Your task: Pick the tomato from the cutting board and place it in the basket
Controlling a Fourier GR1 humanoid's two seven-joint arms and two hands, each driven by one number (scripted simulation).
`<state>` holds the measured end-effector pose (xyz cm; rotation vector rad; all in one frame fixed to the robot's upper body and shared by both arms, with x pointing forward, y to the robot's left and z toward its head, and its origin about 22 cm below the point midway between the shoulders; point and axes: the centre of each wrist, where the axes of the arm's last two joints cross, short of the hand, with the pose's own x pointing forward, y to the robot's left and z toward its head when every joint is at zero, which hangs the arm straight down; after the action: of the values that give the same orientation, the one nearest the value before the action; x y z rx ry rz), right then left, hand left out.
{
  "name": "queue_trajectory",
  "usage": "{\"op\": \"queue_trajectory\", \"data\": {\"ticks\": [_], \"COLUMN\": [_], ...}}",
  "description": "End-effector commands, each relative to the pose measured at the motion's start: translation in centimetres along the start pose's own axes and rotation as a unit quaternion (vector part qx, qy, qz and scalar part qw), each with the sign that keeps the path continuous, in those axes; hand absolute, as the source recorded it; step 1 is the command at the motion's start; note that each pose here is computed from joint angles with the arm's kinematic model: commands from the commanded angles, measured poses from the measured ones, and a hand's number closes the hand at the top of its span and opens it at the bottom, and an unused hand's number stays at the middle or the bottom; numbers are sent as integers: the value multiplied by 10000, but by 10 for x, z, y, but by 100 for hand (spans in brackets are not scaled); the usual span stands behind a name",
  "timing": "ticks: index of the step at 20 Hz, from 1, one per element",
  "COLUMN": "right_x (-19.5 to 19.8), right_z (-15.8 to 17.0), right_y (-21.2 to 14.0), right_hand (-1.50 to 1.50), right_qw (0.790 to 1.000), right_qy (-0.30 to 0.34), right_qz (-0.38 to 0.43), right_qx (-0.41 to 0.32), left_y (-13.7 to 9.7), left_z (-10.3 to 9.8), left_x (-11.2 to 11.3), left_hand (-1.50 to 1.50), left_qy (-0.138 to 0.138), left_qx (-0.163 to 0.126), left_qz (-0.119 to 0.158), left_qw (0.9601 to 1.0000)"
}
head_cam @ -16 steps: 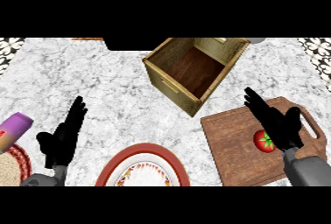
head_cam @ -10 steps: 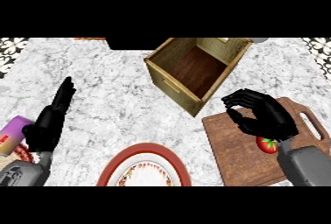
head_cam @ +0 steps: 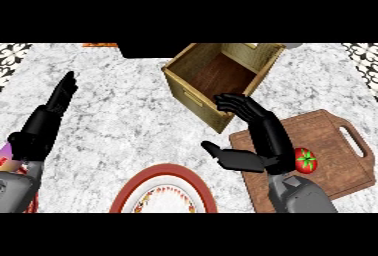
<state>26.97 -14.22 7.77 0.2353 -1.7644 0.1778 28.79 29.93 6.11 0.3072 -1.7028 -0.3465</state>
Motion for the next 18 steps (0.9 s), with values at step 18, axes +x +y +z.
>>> {"op": "queue_trajectory", "data": {"ticks": [18], "right_x": [173], "right_z": [-47], "right_y": [-93], "right_hand": [-150], "right_qw": [7459], "right_qy": [2831], "right_qz": [5647], "right_qx": [2109], "left_y": [-16], "left_z": [-1], "left_x": [13], "left_hand": [0], "left_qy": [-184], "left_qx": [-122], "left_qz": [-39], "left_qw": [9998]}}
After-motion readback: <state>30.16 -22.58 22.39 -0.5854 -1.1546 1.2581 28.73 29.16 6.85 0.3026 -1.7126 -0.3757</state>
